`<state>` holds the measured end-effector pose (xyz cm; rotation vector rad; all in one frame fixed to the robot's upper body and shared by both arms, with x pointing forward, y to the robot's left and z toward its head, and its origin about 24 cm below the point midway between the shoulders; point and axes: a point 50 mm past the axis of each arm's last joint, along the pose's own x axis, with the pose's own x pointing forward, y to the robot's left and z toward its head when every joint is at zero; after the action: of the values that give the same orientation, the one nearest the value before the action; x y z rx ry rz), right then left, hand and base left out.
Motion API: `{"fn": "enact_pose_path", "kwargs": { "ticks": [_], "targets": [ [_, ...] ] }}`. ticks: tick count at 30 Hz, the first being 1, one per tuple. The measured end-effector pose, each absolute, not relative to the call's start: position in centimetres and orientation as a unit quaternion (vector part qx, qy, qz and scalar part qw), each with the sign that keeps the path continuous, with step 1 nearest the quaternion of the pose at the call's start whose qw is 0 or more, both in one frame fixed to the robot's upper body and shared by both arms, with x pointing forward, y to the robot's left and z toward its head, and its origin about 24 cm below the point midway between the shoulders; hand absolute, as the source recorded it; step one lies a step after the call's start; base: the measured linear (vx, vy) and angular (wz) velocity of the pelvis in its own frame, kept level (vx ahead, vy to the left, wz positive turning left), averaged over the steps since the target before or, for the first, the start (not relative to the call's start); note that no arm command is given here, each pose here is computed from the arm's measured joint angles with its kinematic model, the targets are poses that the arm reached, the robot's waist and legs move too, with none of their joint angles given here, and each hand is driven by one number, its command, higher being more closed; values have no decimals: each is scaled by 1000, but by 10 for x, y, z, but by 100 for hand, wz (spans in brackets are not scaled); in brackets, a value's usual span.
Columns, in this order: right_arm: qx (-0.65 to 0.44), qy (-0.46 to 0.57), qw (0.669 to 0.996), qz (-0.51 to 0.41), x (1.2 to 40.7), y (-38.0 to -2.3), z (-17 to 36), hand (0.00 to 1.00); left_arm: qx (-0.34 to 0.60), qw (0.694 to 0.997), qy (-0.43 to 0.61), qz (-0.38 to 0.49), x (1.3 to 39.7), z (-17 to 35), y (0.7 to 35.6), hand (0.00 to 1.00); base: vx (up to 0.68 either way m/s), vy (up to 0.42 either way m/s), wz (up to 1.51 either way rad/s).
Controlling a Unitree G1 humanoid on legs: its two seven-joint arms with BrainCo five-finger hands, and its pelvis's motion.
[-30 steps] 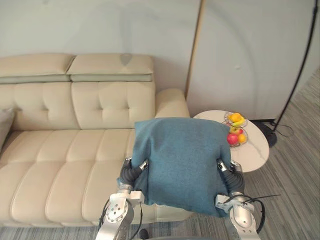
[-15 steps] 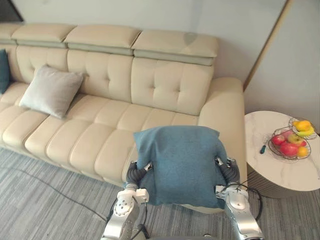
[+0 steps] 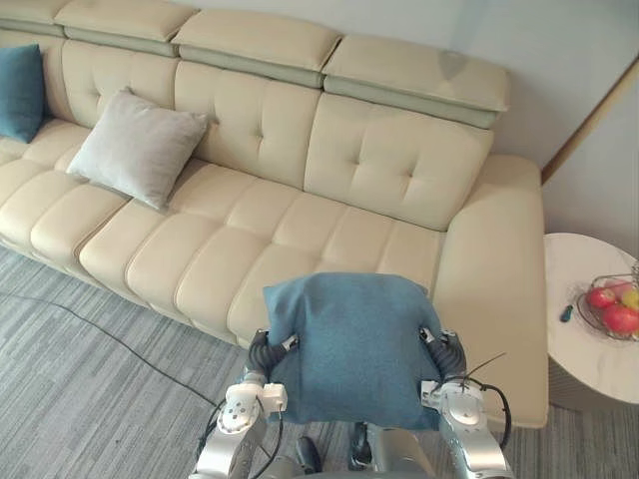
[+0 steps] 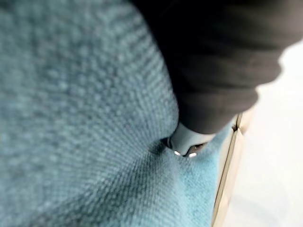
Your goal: Pick up cushions and gather them together orderly.
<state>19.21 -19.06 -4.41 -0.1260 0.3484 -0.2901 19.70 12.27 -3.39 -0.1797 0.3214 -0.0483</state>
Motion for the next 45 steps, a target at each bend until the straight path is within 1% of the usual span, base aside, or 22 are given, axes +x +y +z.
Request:
{"fn": "enact_pose_path", "kwargs": {
  "ticks": [2,4,6,11,14,15,18,21,25,30,34,41,45],
  "targets": [
    [-68,173,971,-153,184,-197,-43,100,-97,981,163,-32,196,-34,114,100,474,-63,86],
    [-61,155,974,-152,184,-193,-32,100,-99,982,159,-27,197,-33,116,100,433,-54,37],
    [-56,106,981,-152,183,-191,-8,100,-105,983,148,-23,195,-27,118,100,377,-18,-11],
    [-45,29,987,-149,201,-187,20,100,-126,987,95,-16,200,-5,118,100,254,137,-65],
    [-47,24,988,-148,202,-188,22,100,-130,987,95,-13,198,-5,117,100,165,345,-78],
    [-36,44,987,-150,201,-183,13,100,-121,987,106,-9,197,-9,121,100,109,314,-57],
    [-27,62,985,-157,196,-181,7,100,-121,986,112,-6,194,-12,122,100,90,268,-44],
    [-28,63,987,-146,196,-177,6,100,-119,985,124,0,185,-16,124,100,6,156,-69],
    [-28,65,987,-143,195,-176,5,100,-120,985,124,1,183,-16,124,100,-41,79,-80],
    [-27,60,988,-140,198,-174,7,100,-124,988,93,2,188,-2,126,100,-30,27,-90],
    [-28,58,988,-142,199,-174,8,100,-120,990,72,-2,198,6,126,100,10,4,-35],
    [-32,18,989,-145,217,-172,24,100,-99,995,12,-5,225,31,121,100,-7,-21,7],
    [-30,-38,988,-148,246,-168,50,100,-90,995,-47,0,256,60,119,100,-81,-75,8]
  ]
}}
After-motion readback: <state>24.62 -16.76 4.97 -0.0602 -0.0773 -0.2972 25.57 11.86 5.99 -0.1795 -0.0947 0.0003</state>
